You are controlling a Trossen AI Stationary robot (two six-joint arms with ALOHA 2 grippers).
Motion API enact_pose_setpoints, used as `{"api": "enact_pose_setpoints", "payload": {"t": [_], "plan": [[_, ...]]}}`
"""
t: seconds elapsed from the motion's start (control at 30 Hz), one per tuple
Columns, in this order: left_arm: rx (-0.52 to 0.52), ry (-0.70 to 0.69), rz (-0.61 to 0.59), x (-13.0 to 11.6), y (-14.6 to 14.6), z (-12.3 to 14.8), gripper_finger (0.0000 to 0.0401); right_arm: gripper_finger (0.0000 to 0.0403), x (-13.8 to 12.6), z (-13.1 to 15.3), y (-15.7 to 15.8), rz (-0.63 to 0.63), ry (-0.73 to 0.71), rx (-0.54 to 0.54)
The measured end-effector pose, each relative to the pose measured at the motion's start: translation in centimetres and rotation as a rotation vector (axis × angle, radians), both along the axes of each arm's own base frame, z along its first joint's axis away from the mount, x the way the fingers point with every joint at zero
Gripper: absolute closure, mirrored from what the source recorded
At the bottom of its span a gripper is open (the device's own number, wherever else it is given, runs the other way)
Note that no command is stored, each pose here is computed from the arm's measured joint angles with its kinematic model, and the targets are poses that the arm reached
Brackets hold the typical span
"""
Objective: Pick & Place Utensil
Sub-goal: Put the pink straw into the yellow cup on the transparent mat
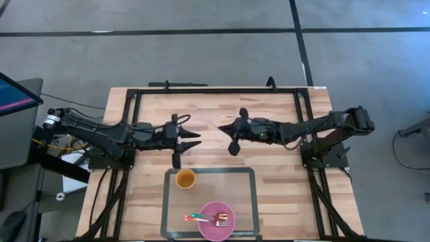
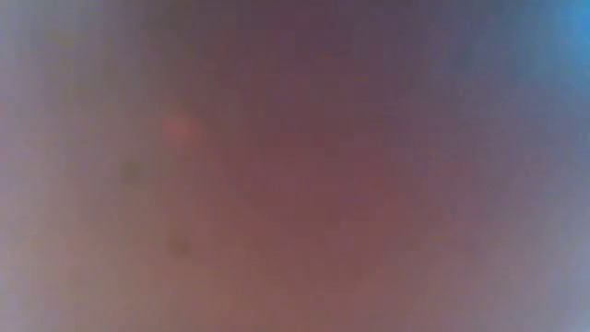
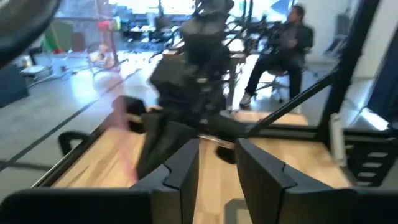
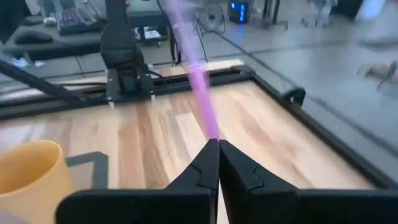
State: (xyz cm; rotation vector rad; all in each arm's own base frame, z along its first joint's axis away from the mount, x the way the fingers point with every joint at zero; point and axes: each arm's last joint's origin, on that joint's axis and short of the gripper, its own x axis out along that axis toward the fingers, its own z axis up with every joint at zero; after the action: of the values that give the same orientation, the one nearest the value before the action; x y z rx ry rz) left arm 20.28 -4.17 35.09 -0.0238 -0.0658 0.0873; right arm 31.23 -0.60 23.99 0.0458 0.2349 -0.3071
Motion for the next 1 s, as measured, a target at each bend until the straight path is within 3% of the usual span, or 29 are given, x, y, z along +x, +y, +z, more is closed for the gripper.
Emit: {"api": "enact_pose_setpoints", "payload": {"t": [0.23,0.43,0.6,0.7,0.83,1.0], "plan": [[-0.002,-0.048,-0.055,-1.3,-0.8,0.8,0.0305,0.0403,-2.2,1.2,-0.8,-0.020,0.029,0.279],[0.196,-0.046,-0.019,-1.1,-0.5,1.0,0.0298,0.0403,-2.1,0.8,-0.6,-0.066,0.222,0.393],[0.359,0.017,-0.009,0.0,-0.3,0.1,0.0286,0.0403,-0.2,1.1,-0.3,-0.054,0.367,0.342],[0.390,0.108,0.006,1.1,0.0,-1.1,0.0276,0.0403,0.4,0.6,-0.1,-0.036,0.483,0.289],[0.419,0.331,0.139,2.9,2.1,-3.8,0.0258,0.0403,0.9,-0.8,-0.1,-0.021,0.591,0.245],[0.405,0.536,0.194,5.3,5.7,-7.2,0.0246,0.0403,1.1,-1.0,-0.7,-0.037,0.588,0.250]]}}
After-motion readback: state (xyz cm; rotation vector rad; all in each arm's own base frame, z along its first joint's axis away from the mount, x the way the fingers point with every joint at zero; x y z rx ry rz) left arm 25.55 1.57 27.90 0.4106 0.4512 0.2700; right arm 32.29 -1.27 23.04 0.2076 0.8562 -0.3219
